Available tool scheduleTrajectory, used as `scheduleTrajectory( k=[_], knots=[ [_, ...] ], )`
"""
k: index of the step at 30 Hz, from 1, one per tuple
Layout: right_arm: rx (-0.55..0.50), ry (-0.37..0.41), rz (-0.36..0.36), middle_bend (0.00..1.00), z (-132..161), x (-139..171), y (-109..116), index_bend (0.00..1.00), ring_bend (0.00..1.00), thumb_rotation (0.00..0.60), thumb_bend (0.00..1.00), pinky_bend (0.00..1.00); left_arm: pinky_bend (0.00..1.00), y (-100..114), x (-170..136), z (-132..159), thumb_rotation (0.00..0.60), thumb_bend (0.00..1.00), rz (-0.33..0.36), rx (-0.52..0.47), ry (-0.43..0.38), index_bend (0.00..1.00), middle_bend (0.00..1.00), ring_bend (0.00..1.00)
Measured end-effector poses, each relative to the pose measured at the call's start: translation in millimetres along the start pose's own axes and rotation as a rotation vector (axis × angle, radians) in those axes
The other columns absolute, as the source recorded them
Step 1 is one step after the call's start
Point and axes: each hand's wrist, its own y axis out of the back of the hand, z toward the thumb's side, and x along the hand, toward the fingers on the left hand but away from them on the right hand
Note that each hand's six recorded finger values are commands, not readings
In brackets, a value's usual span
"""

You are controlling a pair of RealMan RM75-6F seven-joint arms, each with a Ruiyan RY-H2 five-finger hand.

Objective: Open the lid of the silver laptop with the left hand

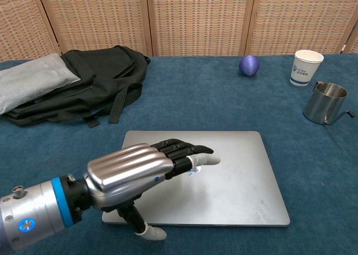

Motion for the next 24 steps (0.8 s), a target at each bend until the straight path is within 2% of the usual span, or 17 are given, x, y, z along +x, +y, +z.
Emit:
scheduleTrajectory(
  k=[11, 16, 24],
  knots=[
    [-0.024, -0.007, 0.000, 0.00, -3.5, -0.9, 2.7, 0.00, 0.00, 0.600, 0.00, 0.00, 0.00, -8.3, 30.2, 10.5, 0.600, 0.04, -0.010, 0.047, -0.005, 0.00, 0.00, 0.00],
    [-0.036, -0.006, -0.001, 0.00, -4.4, -0.7, 4.5, 0.00, 0.00, 0.600, 0.00, 0.00, 0.00, -9.6, 36.3, 10.5, 0.600, 0.09, -0.010, 0.053, 0.006, 0.00, 0.00, 0.00],
    [-0.040, -0.008, -0.002, 0.00, -5.5, -1.0, 5.6, 0.00, 0.00, 0.600, 0.00, 0.00, 0.00, -7.3, 42.4, 9.7, 0.600, 0.09, -0.007, 0.062, 0.020, 0.00, 0.00, 0.00]
  ],
)
